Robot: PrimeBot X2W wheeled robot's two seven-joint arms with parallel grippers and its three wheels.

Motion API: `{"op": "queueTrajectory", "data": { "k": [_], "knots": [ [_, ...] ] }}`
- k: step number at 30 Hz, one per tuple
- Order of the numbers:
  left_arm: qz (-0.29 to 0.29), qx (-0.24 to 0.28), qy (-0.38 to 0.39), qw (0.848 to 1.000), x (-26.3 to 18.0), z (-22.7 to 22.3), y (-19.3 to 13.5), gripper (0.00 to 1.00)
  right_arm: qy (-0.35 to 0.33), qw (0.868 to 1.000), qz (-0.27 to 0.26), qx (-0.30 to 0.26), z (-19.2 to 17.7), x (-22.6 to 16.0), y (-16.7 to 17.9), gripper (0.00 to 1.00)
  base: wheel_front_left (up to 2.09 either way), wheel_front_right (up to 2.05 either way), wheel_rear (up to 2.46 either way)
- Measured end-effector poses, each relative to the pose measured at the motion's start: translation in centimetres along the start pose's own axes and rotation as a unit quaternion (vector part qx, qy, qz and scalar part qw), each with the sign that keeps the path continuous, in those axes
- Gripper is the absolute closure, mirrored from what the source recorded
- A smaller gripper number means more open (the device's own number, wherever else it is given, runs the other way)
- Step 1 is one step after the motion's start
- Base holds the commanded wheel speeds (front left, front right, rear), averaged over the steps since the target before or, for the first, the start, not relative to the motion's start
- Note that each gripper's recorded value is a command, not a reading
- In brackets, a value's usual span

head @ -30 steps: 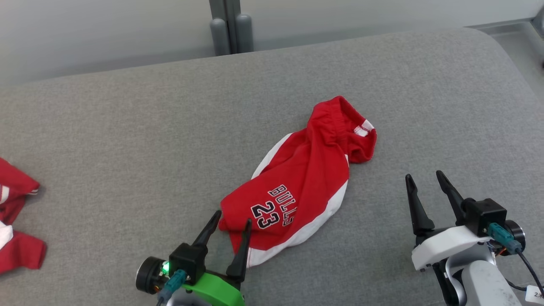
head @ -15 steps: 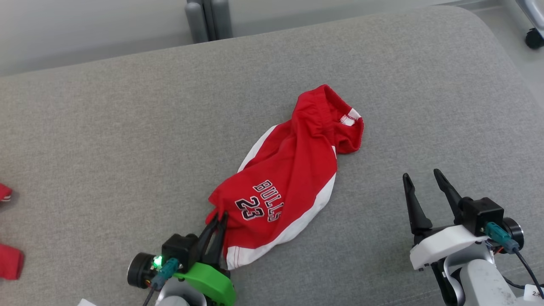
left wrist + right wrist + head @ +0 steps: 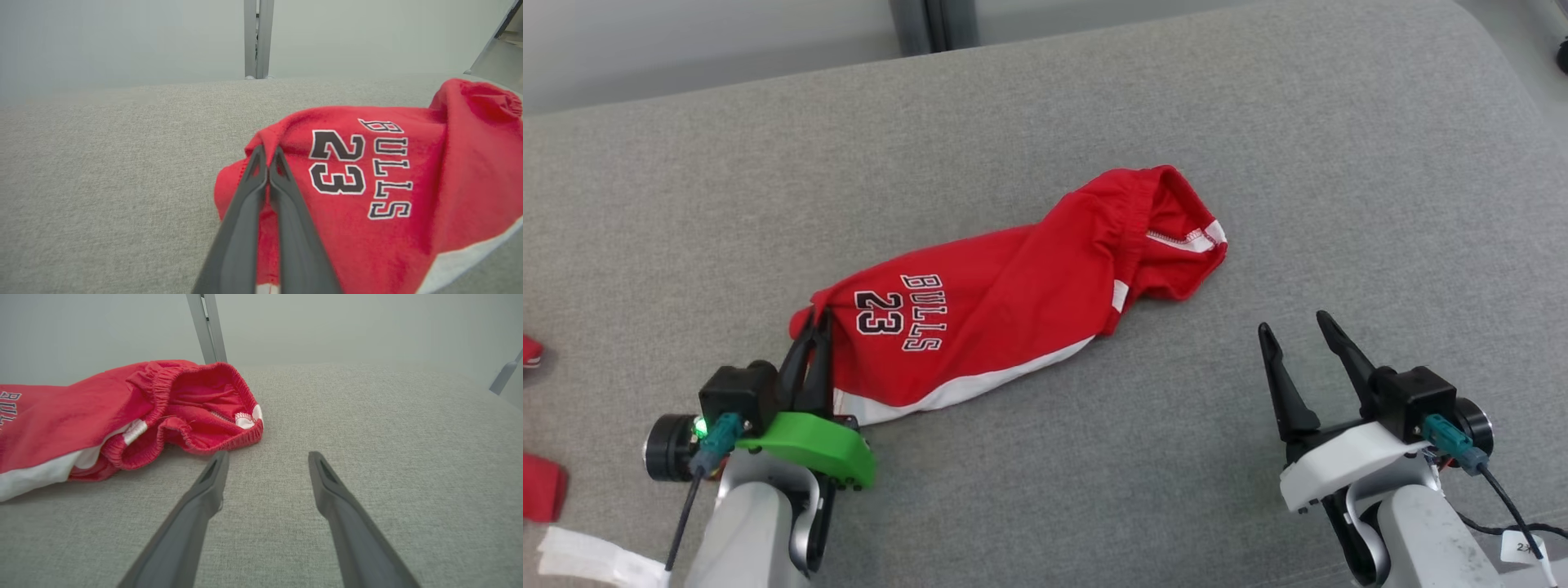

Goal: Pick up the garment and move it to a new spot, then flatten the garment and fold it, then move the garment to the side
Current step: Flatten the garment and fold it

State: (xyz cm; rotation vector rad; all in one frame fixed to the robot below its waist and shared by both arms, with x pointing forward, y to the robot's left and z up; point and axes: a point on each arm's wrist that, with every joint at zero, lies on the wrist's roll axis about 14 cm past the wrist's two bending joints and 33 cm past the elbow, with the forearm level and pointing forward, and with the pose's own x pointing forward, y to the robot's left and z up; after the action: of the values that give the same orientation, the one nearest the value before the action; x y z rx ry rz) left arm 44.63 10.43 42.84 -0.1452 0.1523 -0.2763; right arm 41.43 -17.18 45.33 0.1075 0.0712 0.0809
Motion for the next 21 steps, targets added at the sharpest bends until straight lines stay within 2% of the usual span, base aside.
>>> {"op": "queueTrajectory", "data": {
  "k": [4, 5, 6, 7, 14, 21],
  "knots": [
    [0.022, 0.010, 0.012, 1.000, 1.0, -0.4, 2.0, 1.00, 0.005, 1.000, 0.021, 0.000, -0.4, 0.6, 1.3, 0.00, 0.00, 0.00, 0.00],
    [0.027, 0.014, 0.016, 0.999, 1.2, -0.6, 2.5, 0.90, 0.006, 1.000, 0.028, 0.001, -0.5, 0.7, 1.8, 0.00, 0.00, 0.00, 0.00],
    [0.033, 0.013, 0.017, 0.999, 1.4, -0.6, 2.9, 0.27, 0.008, 0.999, 0.037, 0.002, -0.7, 0.8, 2.4, 0.00, 0.00, 0.00, 0.00],
    [0.038, 0.013, 0.016, 0.999, 1.5, -0.5, 3.3, 0.00, 0.010, 0.999, 0.045, 0.004, -0.8, 0.9, 2.9, 0.00, 0.00, 0.00, 0.00],
    [0.061, 0.008, -0.009, 0.998, 1.1, 0.9, 4.3, 0.00, 0.011, 0.995, 0.095, 0.019, -0.9, 1.9, 6.3, 0.00, 0.00, 0.00, 0.00],
    [0.074, 0.001, -0.004, 0.997, -2.1, 0.0, 4.3, 0.00, 0.013, 0.990, 0.139, 0.029, -1.0, 3.0, 9.4, 0.00, 0.00, 0.00, 0.00]
  ]
}}
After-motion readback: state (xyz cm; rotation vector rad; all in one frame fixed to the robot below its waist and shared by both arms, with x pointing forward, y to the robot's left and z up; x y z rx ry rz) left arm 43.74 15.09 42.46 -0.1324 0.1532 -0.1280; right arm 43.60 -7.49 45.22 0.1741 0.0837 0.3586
